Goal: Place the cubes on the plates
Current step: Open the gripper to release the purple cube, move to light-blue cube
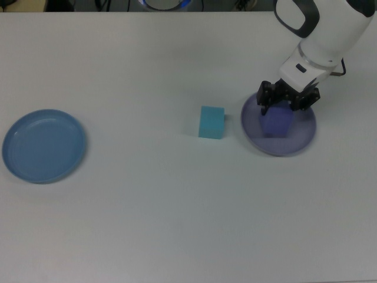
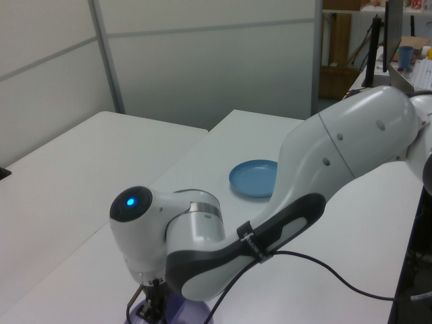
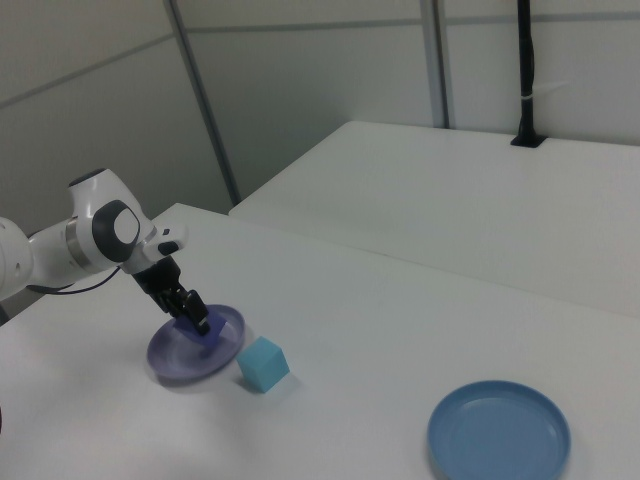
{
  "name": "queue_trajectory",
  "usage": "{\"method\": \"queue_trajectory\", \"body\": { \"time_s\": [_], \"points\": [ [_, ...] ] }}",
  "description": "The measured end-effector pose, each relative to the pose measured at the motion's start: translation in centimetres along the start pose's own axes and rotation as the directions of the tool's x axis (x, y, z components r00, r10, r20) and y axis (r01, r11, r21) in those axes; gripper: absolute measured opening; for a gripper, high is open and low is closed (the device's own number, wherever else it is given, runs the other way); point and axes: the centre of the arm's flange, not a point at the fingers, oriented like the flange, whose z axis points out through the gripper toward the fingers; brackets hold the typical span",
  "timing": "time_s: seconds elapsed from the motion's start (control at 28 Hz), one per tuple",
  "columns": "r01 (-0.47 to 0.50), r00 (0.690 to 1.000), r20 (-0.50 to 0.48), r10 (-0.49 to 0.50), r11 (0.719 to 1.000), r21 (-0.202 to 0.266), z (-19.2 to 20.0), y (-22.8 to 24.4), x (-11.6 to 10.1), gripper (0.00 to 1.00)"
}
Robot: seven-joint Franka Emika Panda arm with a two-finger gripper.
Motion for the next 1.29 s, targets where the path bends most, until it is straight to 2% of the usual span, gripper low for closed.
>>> {"method": "queue_trajectory", "body": {
  "time_s": [0.25,0.43,0.46,0.5,0.61,0.71,0.86,1.07,1.29],
  "points": [
    [0.021,1.0,-0.011,-0.021,1.0,-0.002,-0.4,-1.0,-0.5,0.64],
    [0.034,0.999,-0.026,-0.034,0.999,-0.001,-1.3,-1.9,-1.0,0.81],
    [0.031,0.999,-0.032,-0.031,1.0,0.002,-1.8,-1.9,-1.0,0.84],
    [0.027,0.999,-0.038,-0.027,1.0,0.005,-2.6,-1.7,-0.9,0.91],
    [0.014,0.999,-0.042,-0.014,1.0,0.0,-4.7,-0.8,-0.8,1.0],
    [-0.008,0.999,-0.042,0.007,1.0,-0.012,-7.1,0.8,-0.8,1.0],
    [-0.049,0.999,-0.024,0.048,0.998,-0.037,-8.4,3.5,-0.3,1.0],
    [-0.132,0.99,0.038,0.136,0.988,-0.085,-5.0,9.9,2.0,1.0],
    [-0.121,0.982,0.128,0.137,0.984,-0.128,0.7,14.8,3.1,1.0]
  ]
}}
